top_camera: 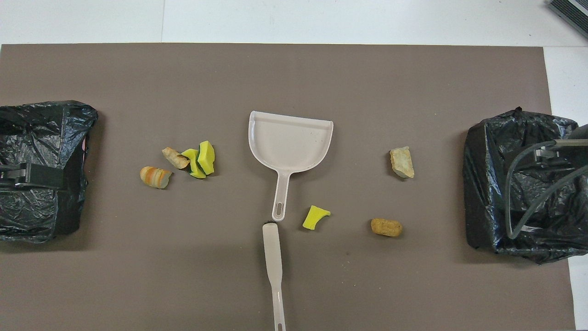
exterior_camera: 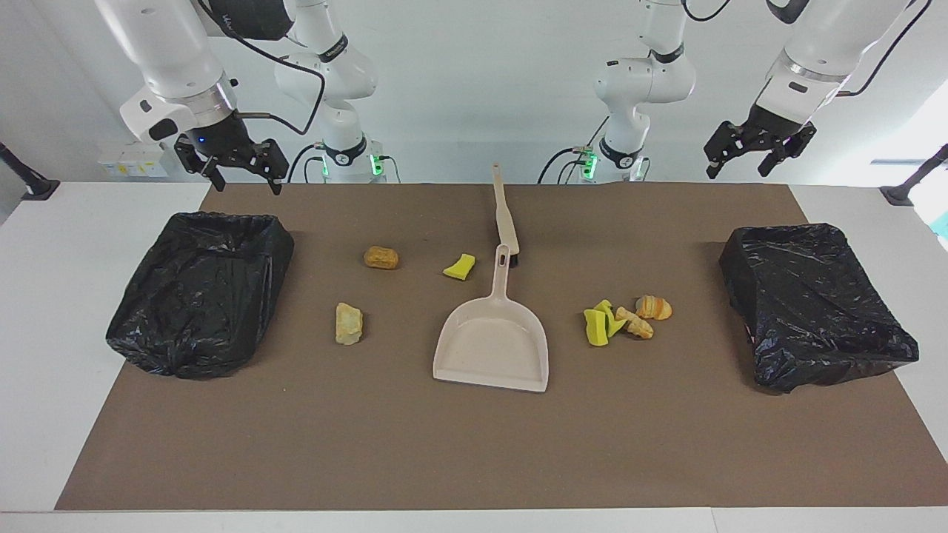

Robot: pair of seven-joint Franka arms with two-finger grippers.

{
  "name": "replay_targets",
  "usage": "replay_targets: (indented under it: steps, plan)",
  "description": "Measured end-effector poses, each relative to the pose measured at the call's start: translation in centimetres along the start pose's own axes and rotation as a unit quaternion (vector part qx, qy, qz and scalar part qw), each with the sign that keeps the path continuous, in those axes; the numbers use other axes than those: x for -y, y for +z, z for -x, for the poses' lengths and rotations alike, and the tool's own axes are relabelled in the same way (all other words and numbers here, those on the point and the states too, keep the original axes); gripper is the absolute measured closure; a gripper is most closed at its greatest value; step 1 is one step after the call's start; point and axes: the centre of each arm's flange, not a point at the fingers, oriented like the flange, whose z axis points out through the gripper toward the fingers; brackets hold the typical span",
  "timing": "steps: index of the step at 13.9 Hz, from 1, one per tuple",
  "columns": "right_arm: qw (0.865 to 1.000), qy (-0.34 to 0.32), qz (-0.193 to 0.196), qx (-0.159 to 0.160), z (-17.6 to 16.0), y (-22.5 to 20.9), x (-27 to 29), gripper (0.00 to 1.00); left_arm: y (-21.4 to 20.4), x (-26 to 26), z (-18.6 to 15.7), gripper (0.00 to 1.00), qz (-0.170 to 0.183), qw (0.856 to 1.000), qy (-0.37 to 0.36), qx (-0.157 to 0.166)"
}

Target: Sweep and dump trash in bin

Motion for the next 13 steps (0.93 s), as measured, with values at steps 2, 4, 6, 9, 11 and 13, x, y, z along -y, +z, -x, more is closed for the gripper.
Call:
replay_targets:
  steps: [2,4,6,9,11,13]
  plan:
    - [1.0,0.0,0.0,0.0,0.0,0.0,0.0,0.0,0.0,-0.4,0.0,0.0,-0.001,1.0,0.003,0.0]
    - [1.0,0.0,0.0,0.0,0.0,0.0,0.0,0.0,0.2,-0.9,0.1,0.0,-0.001,1.0,0.008,0.002]
    - [1.0,0.0,0.0,-0.003,-0.1,-0.1,0.1,0.0,0.6,-1.7,0.3,0.0,-0.002,1.0,0.016,0.007]
    - [1.0,-0.005,-0.001,-0.017,-0.4,0.1,0.6,0.0,2.0,-4.3,1.7,0.0,-0.006,0.999,0.03,0.023]
    - [1.0,-0.009,-0.001,-0.02,-0.6,0.7,0.9,0.0,3.6,-7.3,4.2,0.0,-0.012,0.998,0.04,0.038]
    - [0.999,-0.024,-0.001,-0.026,-1.0,1.8,1.1,0.0,5.2,-10.2,7.1,0.0,-0.014,0.997,0.063,0.053]
